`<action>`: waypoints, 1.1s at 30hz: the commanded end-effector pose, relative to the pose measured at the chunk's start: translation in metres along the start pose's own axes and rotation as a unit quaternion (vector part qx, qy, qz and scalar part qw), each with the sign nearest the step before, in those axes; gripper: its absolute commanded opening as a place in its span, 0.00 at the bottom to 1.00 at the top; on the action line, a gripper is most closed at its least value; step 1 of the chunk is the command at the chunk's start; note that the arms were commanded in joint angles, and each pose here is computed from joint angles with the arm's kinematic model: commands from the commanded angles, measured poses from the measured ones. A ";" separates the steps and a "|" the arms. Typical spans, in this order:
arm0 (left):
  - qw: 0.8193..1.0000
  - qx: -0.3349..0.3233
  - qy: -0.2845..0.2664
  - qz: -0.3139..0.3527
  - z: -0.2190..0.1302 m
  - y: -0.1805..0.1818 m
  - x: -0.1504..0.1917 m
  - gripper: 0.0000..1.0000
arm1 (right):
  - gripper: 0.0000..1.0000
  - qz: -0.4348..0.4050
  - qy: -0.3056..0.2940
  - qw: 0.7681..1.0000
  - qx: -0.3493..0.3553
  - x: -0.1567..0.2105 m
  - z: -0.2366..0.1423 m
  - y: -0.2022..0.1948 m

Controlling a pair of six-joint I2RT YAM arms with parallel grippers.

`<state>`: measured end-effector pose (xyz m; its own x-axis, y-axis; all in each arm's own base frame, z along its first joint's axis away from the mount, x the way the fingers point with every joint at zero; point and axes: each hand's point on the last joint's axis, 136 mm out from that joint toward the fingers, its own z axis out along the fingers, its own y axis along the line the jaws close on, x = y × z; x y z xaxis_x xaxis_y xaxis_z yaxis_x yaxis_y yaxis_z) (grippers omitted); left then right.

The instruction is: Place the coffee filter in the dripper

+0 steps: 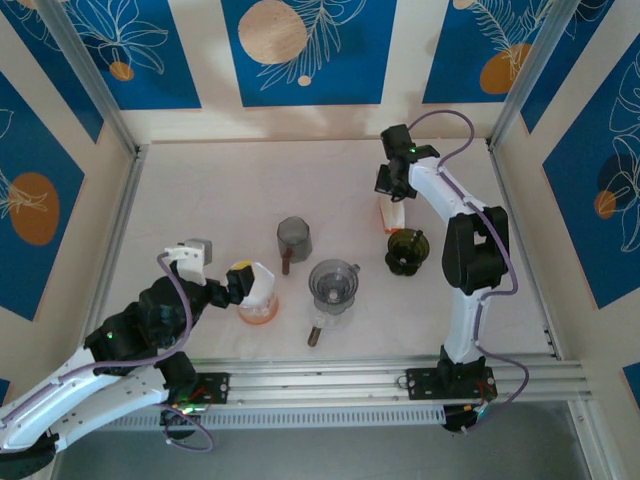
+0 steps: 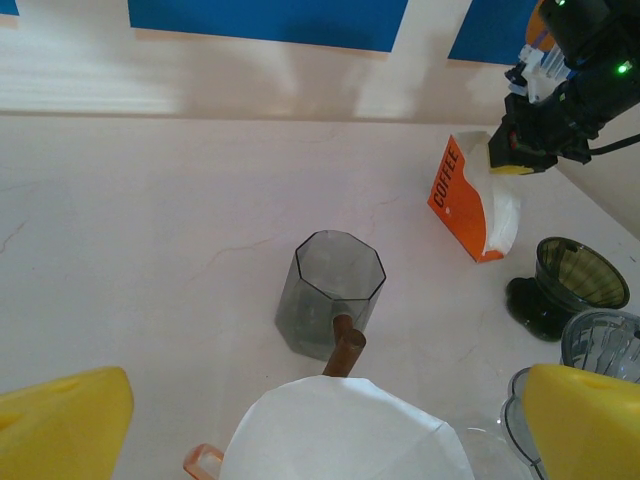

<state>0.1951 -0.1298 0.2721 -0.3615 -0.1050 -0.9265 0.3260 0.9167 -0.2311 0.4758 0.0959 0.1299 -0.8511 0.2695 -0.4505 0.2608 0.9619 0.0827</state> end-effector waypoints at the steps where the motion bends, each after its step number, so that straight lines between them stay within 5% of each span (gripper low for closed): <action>1: 1.000 -0.007 -0.012 0.000 0.001 0.002 -0.004 1.00 | 0.00 -0.002 -0.045 0.999 -0.009 -0.015 -0.037 0.000; 7: 1.000 -0.005 -0.011 -0.003 0.000 0.002 -0.005 1.00 | 0.00 0.000 -0.057 0.998 -0.015 -0.009 -0.057 -0.002; 19: 1.000 0.003 -0.012 -0.014 -0.004 -0.001 -0.010 1.00 | 0.00 0.014 -0.159 0.983 -0.091 0.003 -0.168 -0.014; 33: 1.000 -0.003 -0.017 -0.022 -0.010 0.005 -0.013 1.00 | 0.00 -0.113 -0.117 0.943 -0.290 0.149 -0.271 0.015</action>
<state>0.1928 -0.1267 0.2735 -0.3654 -0.1268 -0.9222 0.3198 0.9133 -0.2523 0.2607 0.1497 0.3084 -0.6636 0.1575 -0.7314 -0.1840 0.9132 0.3636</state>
